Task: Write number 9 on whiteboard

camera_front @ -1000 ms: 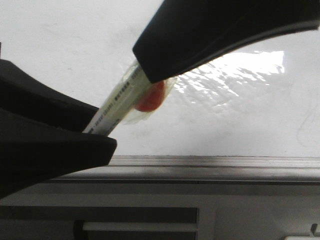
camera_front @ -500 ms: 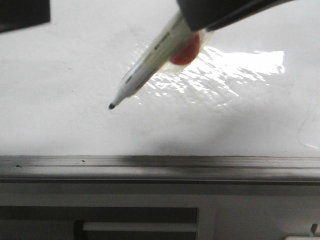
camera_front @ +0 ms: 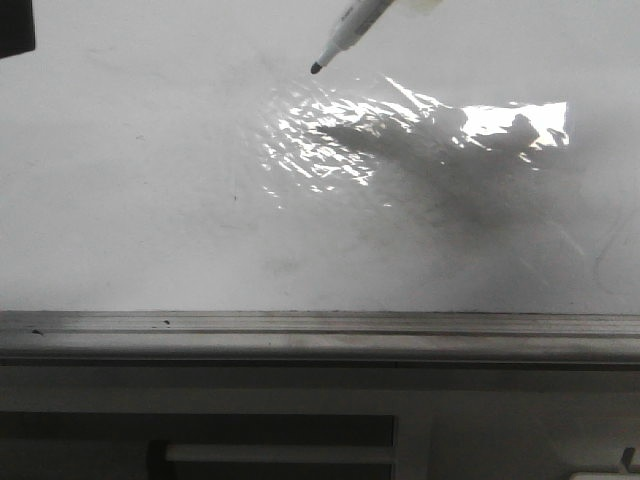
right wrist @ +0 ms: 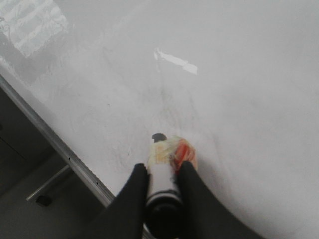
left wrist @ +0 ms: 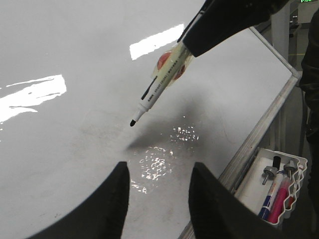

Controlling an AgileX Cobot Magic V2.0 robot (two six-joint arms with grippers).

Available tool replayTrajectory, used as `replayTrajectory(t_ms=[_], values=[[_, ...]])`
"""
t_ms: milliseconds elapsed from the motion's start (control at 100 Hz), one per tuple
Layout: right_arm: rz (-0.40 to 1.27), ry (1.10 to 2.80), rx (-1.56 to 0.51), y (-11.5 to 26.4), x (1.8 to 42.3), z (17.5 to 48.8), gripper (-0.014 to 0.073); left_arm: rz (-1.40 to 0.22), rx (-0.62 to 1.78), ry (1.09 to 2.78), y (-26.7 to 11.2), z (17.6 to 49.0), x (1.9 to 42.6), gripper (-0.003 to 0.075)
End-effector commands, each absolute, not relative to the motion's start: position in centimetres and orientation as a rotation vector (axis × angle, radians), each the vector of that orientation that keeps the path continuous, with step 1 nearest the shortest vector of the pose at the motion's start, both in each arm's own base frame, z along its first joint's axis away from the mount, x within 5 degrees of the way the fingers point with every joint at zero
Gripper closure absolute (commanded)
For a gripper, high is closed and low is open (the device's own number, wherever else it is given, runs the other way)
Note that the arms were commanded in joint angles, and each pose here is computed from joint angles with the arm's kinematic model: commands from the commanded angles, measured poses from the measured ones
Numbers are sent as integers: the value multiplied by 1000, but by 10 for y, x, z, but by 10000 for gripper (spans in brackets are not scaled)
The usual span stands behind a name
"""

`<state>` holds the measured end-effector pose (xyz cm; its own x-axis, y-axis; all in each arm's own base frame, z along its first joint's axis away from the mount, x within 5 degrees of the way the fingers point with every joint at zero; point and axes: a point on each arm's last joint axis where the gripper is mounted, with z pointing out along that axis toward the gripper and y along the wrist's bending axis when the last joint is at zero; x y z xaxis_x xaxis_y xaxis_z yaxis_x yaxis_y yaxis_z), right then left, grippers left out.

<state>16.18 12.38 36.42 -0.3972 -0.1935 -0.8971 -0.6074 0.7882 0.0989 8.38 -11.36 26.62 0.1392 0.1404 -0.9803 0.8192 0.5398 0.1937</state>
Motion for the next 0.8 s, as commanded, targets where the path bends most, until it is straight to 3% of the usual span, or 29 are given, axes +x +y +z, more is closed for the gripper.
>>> replayTrajectory(t_ms=[0, 260, 530, 790], values=[[520, 1890, -557, 126, 170, 382, 645, -675, 853, 1287, -116, 283, 82, 450], [513, 1920, -550, 144, 197, 368, 645, -679, 851, 1280, -116, 283, 81, 450], [526, 2084, -673, 166, 196, 341, 645, -683, 849, 1271, -116, 284, 81, 450], [466, 1993, -601, 140, 194, 364, 645, -683, 849, 1271, -116, 284, 81, 450]])
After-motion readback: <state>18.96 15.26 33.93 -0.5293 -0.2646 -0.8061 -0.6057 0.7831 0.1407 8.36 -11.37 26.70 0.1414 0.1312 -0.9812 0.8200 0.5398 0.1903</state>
